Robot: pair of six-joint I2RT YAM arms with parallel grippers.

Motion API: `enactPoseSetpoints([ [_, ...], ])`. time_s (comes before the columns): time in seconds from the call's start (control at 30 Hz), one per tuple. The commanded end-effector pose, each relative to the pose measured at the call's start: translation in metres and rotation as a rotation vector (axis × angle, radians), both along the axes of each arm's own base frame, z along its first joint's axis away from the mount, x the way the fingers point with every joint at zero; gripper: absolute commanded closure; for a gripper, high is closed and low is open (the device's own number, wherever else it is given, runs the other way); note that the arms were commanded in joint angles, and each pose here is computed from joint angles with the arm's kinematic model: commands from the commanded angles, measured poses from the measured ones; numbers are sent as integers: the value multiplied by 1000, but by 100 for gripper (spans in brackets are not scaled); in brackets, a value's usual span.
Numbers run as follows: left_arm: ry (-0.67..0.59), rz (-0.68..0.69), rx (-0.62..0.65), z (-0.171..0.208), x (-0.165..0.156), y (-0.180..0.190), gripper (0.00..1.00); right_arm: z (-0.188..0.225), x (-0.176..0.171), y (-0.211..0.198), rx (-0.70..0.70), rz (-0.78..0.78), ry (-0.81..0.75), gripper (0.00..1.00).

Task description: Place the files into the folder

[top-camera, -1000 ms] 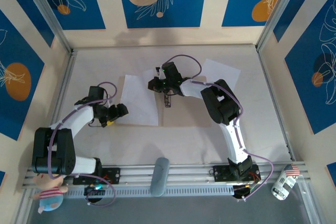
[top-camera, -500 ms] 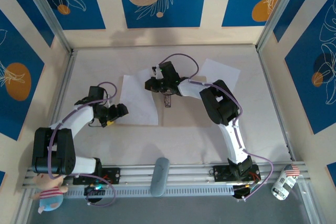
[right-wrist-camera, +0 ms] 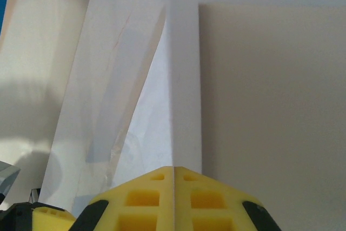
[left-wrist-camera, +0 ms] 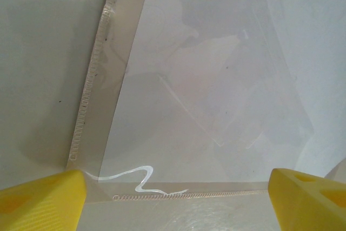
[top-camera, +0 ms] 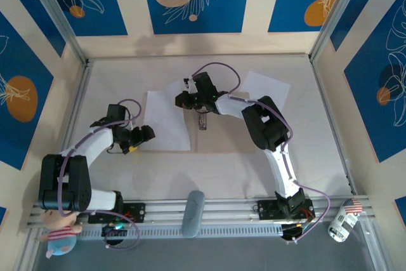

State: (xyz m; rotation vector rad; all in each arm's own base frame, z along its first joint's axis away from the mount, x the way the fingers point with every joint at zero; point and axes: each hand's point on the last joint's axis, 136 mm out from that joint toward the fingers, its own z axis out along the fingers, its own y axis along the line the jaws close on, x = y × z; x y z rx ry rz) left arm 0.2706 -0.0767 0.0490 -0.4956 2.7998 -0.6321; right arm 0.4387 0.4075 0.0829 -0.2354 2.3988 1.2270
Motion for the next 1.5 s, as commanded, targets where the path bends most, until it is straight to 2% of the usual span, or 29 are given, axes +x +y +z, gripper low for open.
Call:
enactPoseSetpoints([
  [0.0, 5, -1, 2, 1, -3, 2, 13, -7, 8, 0, -21, 15, -7, 99],
  [0.2, 8, -1, 7, 1, -5, 3, 12, -5, 15, -1, -26, 12, -8, 99],
  [0.8, 8, -2, 4, 0, -4, 3, 12, -11, -1, -12, -18, -66, 79, 99],
  [1.27, 6, -2, 0, 1, -4, 2, 12, -9, 1, -9, -30, -45, 51, 97],
  [1.37, 2, -1, 0, 2, -3, 2, 12, -9, 1, -9, -37, -42, 56, 92],
  [1.47, -3, 1, 12, 6, -2, 4, 12, -1, 1, -10, -48, -32, 43, 81],
])
